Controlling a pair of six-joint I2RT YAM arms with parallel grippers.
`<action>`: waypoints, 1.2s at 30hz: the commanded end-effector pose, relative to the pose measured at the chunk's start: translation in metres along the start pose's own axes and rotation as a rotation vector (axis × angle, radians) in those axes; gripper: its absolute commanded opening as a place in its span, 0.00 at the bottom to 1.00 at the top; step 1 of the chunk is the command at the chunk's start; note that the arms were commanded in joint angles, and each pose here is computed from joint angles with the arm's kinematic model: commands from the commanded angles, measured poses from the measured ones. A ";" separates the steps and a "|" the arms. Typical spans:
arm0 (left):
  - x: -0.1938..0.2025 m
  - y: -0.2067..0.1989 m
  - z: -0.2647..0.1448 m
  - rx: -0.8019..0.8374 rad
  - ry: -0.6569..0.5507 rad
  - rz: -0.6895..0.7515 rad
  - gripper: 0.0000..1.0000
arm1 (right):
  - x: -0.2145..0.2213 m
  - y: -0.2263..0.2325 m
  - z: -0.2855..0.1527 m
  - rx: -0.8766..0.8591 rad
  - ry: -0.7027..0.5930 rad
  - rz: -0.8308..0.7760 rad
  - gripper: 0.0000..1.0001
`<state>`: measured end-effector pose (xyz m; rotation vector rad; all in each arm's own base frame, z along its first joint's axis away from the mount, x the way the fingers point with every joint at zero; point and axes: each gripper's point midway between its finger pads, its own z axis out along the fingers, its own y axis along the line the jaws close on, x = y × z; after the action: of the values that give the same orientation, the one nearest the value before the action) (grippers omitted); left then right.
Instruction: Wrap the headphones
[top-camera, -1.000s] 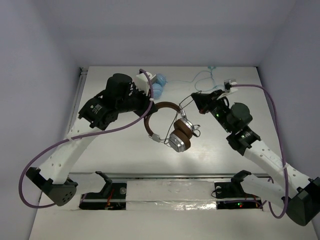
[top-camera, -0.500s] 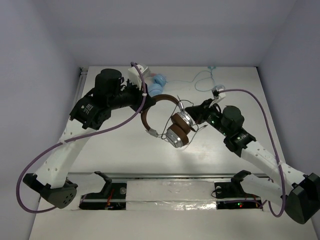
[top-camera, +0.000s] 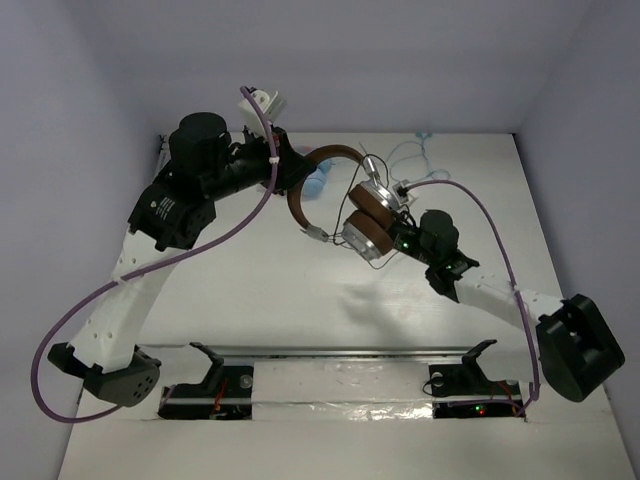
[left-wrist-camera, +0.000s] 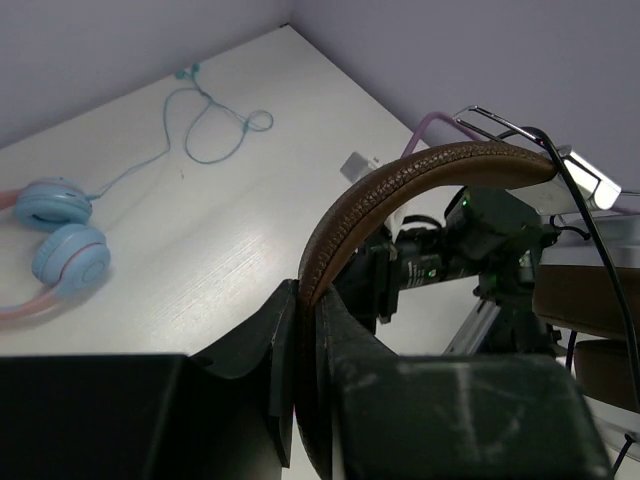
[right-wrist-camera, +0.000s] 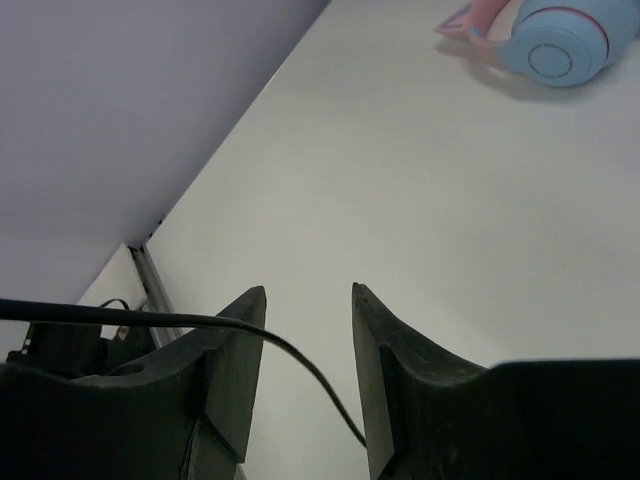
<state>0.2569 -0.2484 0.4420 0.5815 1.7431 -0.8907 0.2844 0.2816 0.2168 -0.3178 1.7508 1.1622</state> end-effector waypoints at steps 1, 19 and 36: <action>-0.050 -0.011 -0.011 0.010 -0.154 -0.005 0.00 | -0.019 0.014 0.007 -0.084 -0.076 -0.024 0.46; -0.083 0.041 0.000 -0.256 -0.283 -0.052 0.00 | 0.045 -0.027 -0.023 0.123 0.026 0.099 0.41; -0.072 0.061 0.017 -0.284 -0.313 -0.133 0.00 | 0.069 -0.035 -0.034 0.170 0.107 0.122 0.00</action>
<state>0.3324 -0.2276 0.4479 0.2187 1.7407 -0.7095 0.2570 0.2553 0.1417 -0.1676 1.9682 1.0998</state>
